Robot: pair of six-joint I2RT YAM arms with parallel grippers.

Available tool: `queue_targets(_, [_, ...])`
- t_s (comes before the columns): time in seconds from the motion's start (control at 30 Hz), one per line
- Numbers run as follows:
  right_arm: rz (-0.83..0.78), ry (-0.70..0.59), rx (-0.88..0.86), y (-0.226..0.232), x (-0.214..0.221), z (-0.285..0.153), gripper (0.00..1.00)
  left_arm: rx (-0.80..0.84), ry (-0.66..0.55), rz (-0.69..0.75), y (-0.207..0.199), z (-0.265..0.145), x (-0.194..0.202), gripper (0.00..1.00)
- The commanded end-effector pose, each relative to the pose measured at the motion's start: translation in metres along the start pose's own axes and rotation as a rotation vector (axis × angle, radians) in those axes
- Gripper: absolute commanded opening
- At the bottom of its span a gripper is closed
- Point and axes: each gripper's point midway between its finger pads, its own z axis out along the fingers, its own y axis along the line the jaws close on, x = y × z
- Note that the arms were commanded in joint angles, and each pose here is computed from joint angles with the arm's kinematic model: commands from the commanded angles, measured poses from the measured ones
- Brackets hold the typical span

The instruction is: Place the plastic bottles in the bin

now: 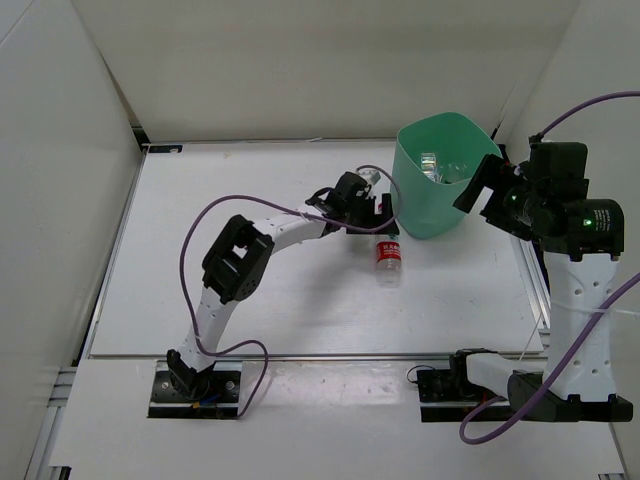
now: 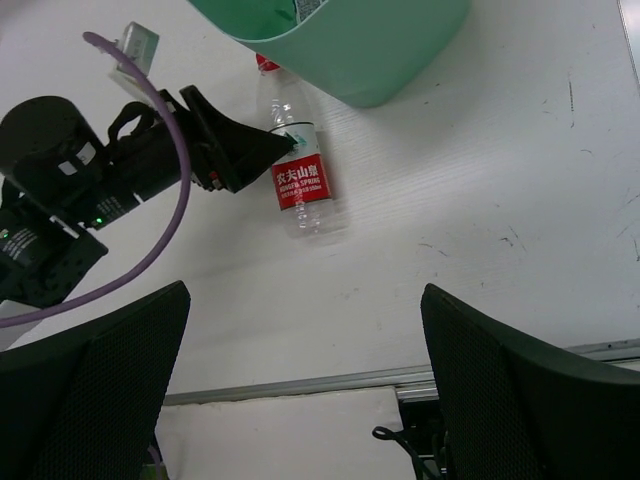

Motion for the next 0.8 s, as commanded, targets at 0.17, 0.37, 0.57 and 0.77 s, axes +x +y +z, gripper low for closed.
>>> queue_targets(0.17, [-0.020,-0.004,0.017,-0.005,0.000,-0.001,1.00,0.075,0.129,-0.049,-0.012,0.020,0.032,0.96])
queue_targets(0.37, [-0.019,0.018,0.017,-0.005,0.003,0.007,1.00,0.053,0.072,-0.023,-0.010,-0.012,0.010,0.64])
queue_targets(0.57, [0.001,0.042,0.028,-0.008,0.011,0.013,1.00,-0.077,-0.278,0.094,-0.030,-0.114,-0.090,0.63])
queue_targets(0.77, [0.010,0.045,0.041,-0.011,0.014,0.014,1.00,-0.125,-0.638,0.270,-0.087,-0.195,-0.207,0.67])
